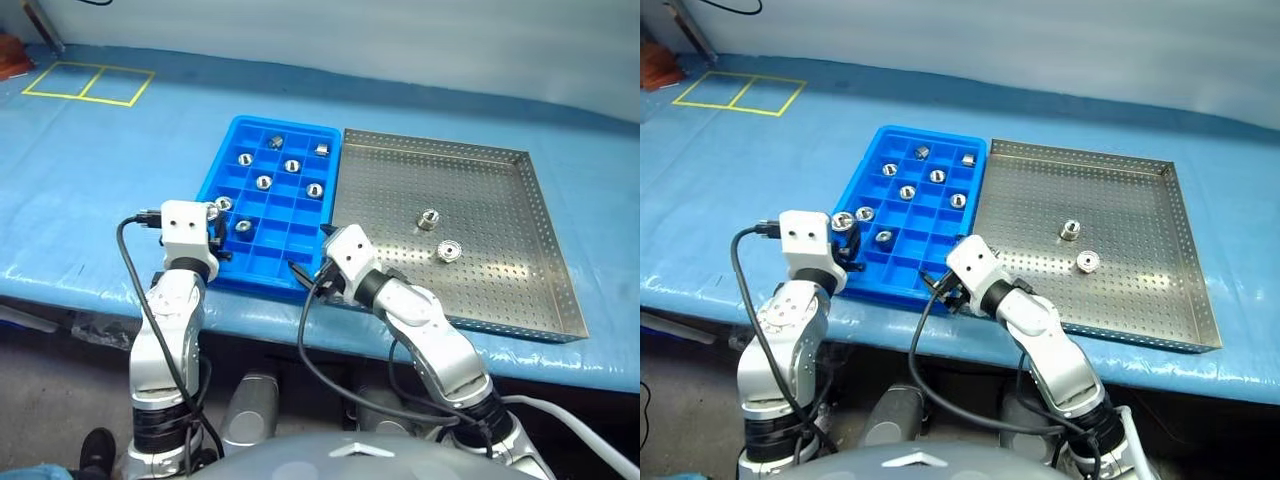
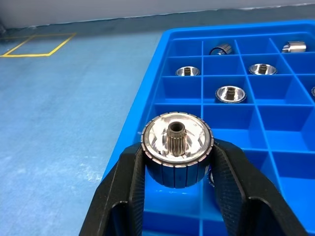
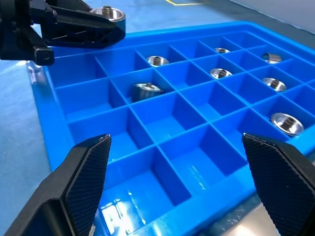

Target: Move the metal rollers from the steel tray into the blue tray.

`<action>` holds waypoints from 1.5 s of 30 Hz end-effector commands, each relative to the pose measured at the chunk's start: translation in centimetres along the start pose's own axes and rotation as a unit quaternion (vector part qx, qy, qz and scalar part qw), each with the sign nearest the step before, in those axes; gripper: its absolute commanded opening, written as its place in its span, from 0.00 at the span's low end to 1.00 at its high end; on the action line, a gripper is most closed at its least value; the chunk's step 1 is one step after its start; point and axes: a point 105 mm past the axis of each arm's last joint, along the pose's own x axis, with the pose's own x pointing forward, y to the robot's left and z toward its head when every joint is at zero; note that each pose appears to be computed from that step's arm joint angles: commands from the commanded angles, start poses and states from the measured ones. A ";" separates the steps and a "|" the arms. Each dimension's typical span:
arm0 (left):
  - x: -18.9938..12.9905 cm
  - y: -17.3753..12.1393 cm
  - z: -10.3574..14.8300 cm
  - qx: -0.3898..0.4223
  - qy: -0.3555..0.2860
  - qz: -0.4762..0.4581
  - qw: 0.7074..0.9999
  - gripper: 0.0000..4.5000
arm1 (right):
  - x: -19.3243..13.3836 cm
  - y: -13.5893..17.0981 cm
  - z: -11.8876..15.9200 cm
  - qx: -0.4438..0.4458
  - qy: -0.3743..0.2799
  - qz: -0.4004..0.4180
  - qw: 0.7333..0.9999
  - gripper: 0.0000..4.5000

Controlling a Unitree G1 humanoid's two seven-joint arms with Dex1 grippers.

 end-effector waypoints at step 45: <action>-0.8 -11.1 0.4 0.022 -0.113 -0.373 0.921 0.99 | -4.6 -18.9 -5.6 0.158 0.138 -0.458 0.864 1.00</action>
